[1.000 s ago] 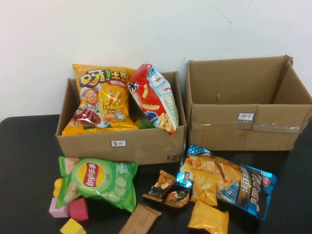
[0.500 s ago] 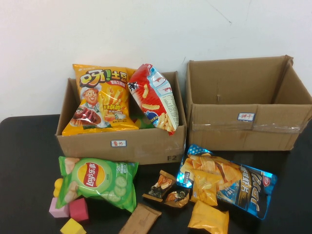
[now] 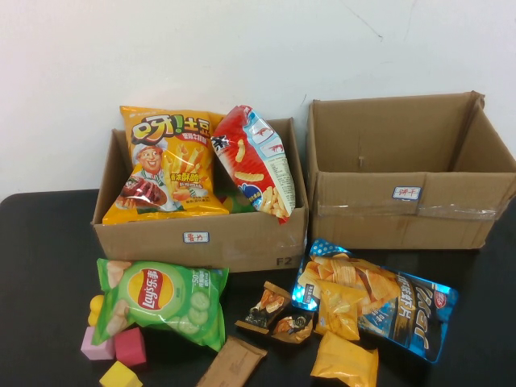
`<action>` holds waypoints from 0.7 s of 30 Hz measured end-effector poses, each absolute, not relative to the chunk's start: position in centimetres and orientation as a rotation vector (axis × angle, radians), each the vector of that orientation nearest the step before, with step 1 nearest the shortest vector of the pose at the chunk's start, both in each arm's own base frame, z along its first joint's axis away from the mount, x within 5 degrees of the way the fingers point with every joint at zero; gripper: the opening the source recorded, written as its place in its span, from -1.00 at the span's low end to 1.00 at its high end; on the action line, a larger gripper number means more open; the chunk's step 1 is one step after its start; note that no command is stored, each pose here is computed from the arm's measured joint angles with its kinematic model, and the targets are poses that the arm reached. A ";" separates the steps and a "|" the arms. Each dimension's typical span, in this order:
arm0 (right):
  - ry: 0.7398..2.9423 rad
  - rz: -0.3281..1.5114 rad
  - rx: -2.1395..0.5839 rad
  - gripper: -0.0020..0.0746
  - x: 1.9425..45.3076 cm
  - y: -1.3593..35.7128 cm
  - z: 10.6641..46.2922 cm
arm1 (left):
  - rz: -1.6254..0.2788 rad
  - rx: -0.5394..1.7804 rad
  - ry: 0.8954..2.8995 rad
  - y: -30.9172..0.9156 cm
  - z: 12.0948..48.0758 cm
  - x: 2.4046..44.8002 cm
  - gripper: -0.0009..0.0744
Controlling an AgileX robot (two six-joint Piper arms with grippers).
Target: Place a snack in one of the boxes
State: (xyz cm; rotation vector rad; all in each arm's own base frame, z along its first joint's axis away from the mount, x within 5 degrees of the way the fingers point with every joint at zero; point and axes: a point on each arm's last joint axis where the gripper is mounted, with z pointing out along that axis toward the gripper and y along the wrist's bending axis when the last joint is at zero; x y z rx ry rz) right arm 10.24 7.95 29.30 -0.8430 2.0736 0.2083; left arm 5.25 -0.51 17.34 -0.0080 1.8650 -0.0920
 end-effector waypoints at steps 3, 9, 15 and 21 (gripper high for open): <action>2.074 0.208 -0.843 -0.95 10.2 7.9 29.3 | -0.092 -0.008 1.865 -0.5 17.3 5.2 -0.98; 2.057 0.220 -0.823 -0.95 9.9 7.6 29.6 | -0.092 -0.008 1.865 -0.5 17.4 5.2 -0.98; 1.998 0.192 -0.552 -0.95 8.5 4.1 31.2 | -0.091 -0.009 1.865 -0.5 17.4 5.2 -0.98; 1.863 0.039 -0.286 -0.95 6.6 1.0 30.5 | -0.091 -0.009 1.865 -0.5 17.4 5.2 -0.98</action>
